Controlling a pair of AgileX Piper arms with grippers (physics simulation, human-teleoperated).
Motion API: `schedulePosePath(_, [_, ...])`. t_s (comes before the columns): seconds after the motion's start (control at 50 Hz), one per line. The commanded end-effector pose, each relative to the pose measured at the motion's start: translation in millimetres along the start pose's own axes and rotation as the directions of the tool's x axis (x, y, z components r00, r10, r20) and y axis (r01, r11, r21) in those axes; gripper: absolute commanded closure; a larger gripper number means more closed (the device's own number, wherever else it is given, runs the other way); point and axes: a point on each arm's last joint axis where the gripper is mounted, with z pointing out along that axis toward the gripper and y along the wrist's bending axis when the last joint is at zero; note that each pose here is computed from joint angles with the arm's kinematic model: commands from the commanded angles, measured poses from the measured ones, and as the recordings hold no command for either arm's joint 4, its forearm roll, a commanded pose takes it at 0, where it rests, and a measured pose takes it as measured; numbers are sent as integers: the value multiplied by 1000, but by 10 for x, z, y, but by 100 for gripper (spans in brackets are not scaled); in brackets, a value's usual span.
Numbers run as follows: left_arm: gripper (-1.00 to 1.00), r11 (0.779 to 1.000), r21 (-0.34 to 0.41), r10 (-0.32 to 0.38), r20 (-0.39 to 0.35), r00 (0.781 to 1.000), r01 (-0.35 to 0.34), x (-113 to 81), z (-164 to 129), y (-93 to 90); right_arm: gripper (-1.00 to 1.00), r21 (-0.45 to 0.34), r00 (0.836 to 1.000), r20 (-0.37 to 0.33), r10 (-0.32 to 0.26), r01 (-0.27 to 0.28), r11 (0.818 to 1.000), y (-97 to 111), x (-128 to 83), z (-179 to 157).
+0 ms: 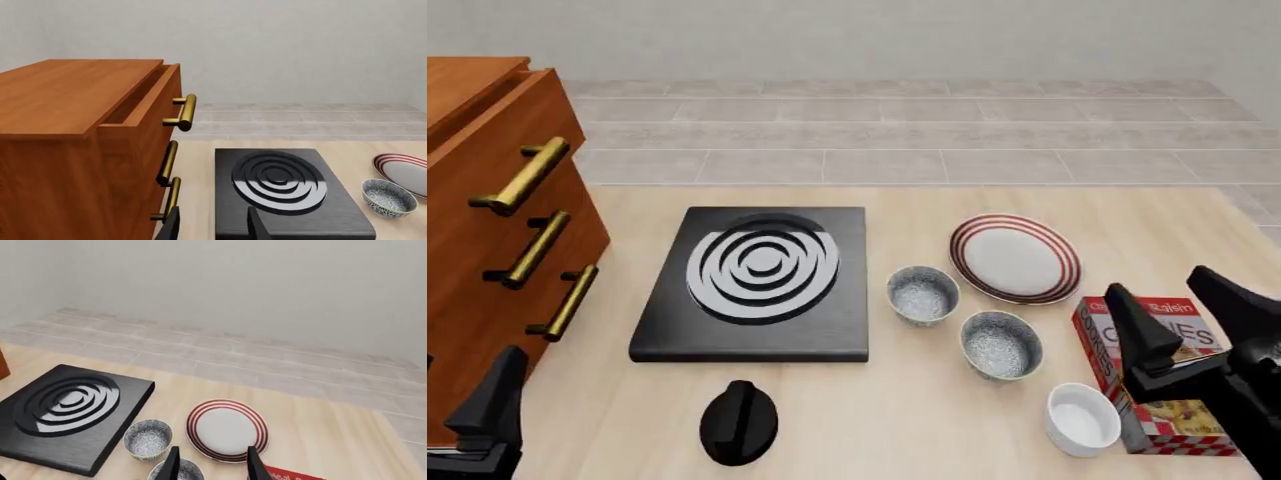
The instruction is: Pick the akita bowl from table center and place it on the plate.
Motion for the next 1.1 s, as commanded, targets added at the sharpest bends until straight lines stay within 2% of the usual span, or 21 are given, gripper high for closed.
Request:
schedulePosePath(0.02, [-100,1000,0,0,0,1000,0,-5,-1,0,-100,-89,999,-25,-42,40,995,91,-207,135])
schedulePosePath(0.2, [-100,1000,0,0,0,1000,0,-5,-1,0,-100,-154,995,-86,-55,41,987,162,-396,247])
schedulePosePath(0.22, [-100,1000,0,0,0,1000,0,-6,-1,0,-100,-159,994,-99,-40,24,987,171,-417,262])
schedulePosePath(0.36, [-100,1000,0,0,0,1000,0,-5,-1,0,-100,-204,989,-118,-88,63,977,218,-502,270])
schedulePosePath(0.42, [-100,1000,0,0,0,1000,0,-6,-1,0,-100,-202,989,-123,-85,59,978,215,-536,287])
schedulePosePath(0.44, [-100,1000,0,0,0,1000,0,-5,-1,0,-100,-190,985,-149,-84,55,980,206,-531,371])
schedulePosePath(0.56, [-100,1000,0,0,0,1000,0,-5,-1,0,-100,-184,985,-141,-98,71,980,198,-596,436])
schedulePosePath(0.64, [-100,1000,0,0,0,1000,0,-6,-1,0,-100,-200,983,-161,-85,52,978,227,-647,471])
schedulePosePath(0.78, [-100,1000,0,0,0,1000,0,-5,-1,0,-100,-277,969,-225,-104,38,960,330,-686,412])
schedulePosePath(0.88, [-100,1000,0,0,0,1000,0,-5,-1,0,-100,-310,963,-229,-142,66,948,370,-775,438])
schedulePosePath(1.04, [-100,1000,0,0,0,1000,0,-5,-1,0,-100,-347,950,-258,-178,81,934,466,-753,584])
schedulePosePath(1.06, [-100,1000,0,0,0,1000,0,-5,-1,0,-100,-366,945,-258,-199,95,926,494,-744,588])
schedulePosePath(1.1, [-100,1000,0,0,0,1000,0,-5,-1,0,-100,-360,944,-261,-205,101,927,498,-758,657])
